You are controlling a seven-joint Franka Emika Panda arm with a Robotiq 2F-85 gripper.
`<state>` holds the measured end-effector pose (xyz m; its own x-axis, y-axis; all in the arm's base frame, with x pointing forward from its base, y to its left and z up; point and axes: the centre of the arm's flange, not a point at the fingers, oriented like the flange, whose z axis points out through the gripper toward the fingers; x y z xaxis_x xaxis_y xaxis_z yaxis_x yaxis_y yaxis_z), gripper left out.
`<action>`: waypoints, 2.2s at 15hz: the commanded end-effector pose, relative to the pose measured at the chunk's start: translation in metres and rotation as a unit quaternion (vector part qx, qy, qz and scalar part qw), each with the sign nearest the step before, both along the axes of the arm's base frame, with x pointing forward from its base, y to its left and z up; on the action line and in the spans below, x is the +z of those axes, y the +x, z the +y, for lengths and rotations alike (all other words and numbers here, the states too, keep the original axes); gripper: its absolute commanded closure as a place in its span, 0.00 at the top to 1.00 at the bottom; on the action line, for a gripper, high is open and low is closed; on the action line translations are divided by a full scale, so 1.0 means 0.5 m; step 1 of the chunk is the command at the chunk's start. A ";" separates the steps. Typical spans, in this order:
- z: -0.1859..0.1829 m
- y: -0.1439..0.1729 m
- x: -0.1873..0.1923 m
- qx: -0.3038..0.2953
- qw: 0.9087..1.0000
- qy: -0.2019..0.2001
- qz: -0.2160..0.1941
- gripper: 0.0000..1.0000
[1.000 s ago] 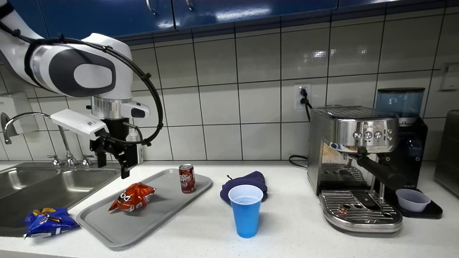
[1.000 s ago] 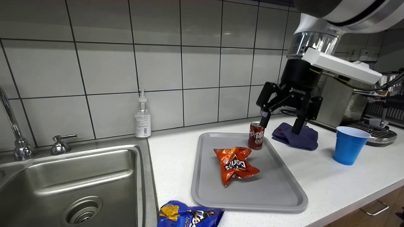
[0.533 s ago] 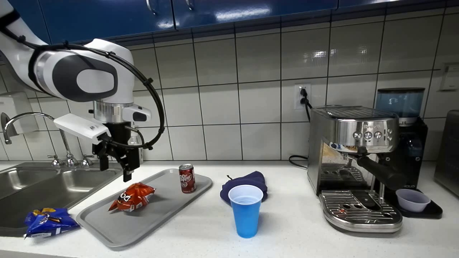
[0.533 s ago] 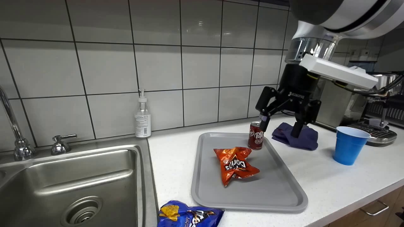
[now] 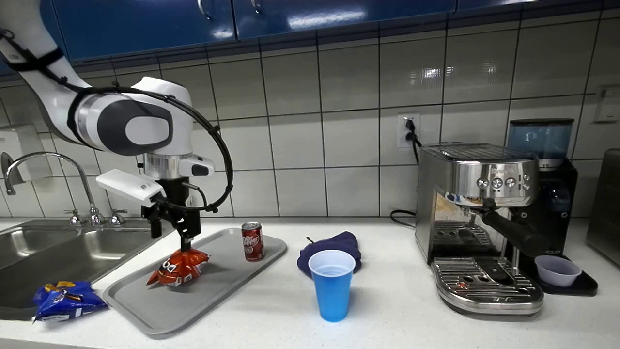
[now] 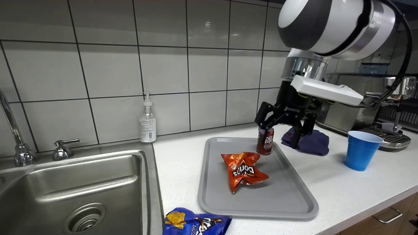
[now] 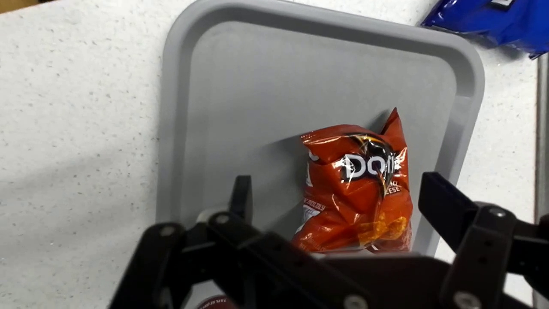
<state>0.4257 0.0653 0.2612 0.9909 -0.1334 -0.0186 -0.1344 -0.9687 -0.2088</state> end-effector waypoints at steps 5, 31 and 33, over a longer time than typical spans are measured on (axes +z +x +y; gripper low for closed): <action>0.080 0.078 -0.070 0.002 1.000 0.003 0.006 1.00; 0.124 0.153 -0.128 -0.029 0.999 -0.031 0.004 0.00; 0.121 0.152 -0.126 -0.030 0.999 -0.031 0.004 0.00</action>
